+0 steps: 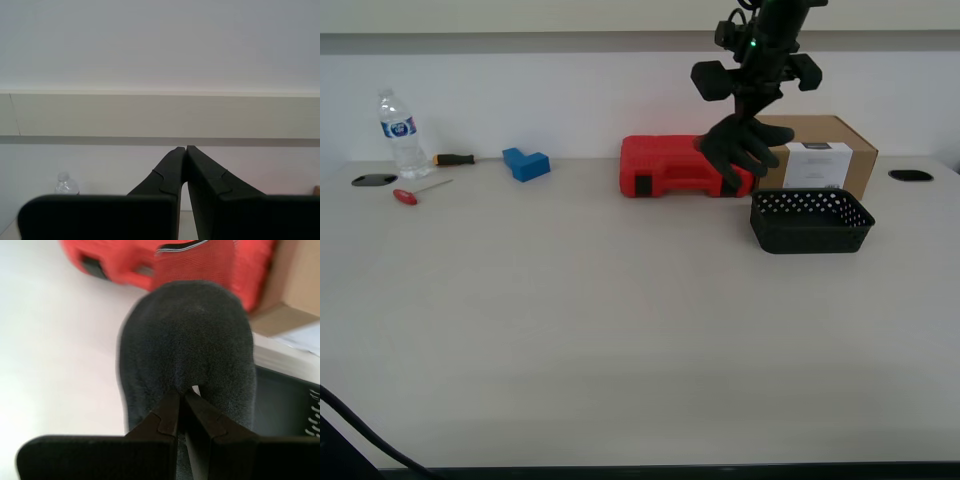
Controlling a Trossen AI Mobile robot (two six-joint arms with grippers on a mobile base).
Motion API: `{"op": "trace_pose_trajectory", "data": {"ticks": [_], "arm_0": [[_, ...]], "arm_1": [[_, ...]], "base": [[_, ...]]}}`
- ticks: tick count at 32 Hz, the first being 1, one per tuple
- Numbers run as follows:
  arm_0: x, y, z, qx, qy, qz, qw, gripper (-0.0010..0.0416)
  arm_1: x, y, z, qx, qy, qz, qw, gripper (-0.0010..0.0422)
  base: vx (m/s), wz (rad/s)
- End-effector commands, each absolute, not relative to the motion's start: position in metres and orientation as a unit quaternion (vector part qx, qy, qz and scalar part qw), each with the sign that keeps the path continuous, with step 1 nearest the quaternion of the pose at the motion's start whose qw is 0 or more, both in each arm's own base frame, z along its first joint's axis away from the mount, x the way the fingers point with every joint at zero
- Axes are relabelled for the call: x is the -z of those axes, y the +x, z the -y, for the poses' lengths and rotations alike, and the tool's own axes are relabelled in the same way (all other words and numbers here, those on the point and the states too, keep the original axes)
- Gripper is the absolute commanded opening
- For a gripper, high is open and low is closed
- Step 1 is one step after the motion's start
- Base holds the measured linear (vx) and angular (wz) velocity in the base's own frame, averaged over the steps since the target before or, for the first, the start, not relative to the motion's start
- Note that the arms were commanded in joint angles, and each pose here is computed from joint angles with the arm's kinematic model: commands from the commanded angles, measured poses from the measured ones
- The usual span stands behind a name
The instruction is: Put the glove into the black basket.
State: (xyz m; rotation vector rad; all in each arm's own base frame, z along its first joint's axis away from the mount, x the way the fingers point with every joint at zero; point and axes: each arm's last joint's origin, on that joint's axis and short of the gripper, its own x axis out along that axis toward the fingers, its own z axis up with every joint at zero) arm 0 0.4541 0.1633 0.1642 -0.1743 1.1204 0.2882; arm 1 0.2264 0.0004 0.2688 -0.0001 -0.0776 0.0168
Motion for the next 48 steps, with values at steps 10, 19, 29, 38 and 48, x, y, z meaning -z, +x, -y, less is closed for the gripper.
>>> {"op": "trace_pose_trajectory", "data": {"ticks": [10, 19, 29, 38, 48], "arm_0": [[-0.141, 0.452, -0.084, -0.058, -0.059, -0.584, 0.808, -0.0001], [-0.090, 0.438, -0.059, -0.040, -0.038, -0.557, 0.828, -0.0001], [-0.061, 0.453, -0.053, -0.046, -0.024, -0.563, 0.825, 0.0001], [-0.058, 0.451, -0.046, -0.041, -0.023, -0.567, 0.823, 0.0147], [-0.090, 0.456, -0.047, -0.048, -0.029, -0.523, 0.850, 0.0193]], "arm_1": [[-0.270, 0.226, -0.001, -0.009, 0.000, 0.042, 0.999, 0.0000], [-0.270, 0.226, -0.001, -0.009, 0.000, 0.042, 0.999, 0.0000], [-0.270, 0.227, -0.001, -0.009, 0.000, 0.042, 0.999, 0.0000], [-0.270, 0.226, 0.000, -0.009, 0.000, 0.042, 0.999, 0.0000], [-0.270, 0.226, -0.001, -0.009, 0.000, 0.042, 0.999, 0.0000]], "base": [[0.000, 0.000], [0.000, 0.000], [0.000, 0.000], [0.000, 0.000], [0.000, 0.000]]}}
